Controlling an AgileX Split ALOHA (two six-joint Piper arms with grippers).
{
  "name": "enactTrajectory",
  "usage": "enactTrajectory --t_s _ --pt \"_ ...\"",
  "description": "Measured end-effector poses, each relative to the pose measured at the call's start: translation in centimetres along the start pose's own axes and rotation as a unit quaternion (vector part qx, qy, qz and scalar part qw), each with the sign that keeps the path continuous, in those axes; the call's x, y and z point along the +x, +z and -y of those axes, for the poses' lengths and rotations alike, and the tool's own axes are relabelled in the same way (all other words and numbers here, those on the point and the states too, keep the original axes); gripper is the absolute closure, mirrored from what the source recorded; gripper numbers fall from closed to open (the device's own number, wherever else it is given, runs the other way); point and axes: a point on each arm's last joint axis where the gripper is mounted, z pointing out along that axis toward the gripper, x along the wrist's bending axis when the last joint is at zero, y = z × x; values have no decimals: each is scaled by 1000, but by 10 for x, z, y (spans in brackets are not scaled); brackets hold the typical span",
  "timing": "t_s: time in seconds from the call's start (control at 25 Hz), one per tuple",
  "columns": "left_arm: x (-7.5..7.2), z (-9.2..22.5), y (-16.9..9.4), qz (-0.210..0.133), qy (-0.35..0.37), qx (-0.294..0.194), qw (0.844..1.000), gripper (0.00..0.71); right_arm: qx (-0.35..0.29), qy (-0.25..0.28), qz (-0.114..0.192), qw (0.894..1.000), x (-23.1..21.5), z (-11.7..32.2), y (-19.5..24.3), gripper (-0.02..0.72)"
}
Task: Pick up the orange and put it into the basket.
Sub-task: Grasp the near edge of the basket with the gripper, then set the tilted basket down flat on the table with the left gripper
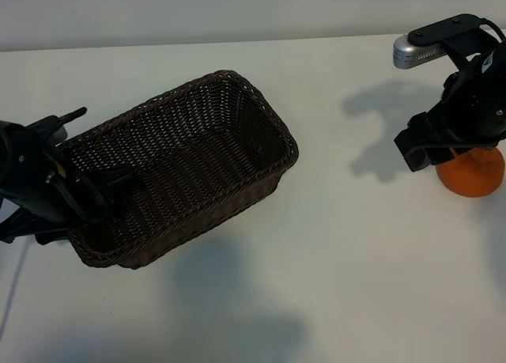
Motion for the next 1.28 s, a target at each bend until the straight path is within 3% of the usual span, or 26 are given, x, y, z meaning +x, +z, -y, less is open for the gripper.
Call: enactTrajectory --t_s 0.44,0.6,0.68,1.08,1.28 --pt "0 1 13 -11 -2 20 1000 129 0 0 0 1000 0 0 0 115" --pt "0 1 13 -8 -12 19 1000 267 0 0 0 1000 0 0 0 115" --pt "-1 0 13 -4 -6 14 1000 298 0 0 0 1000 0 0 0 115" --pt "-1 1 13 -3 13 16 1000 308 0 0 0 1000 0 0 0 115" --pt "0 -3 -2 31 4 4 1000 308 0 0 0 1000 0 0 0 123"
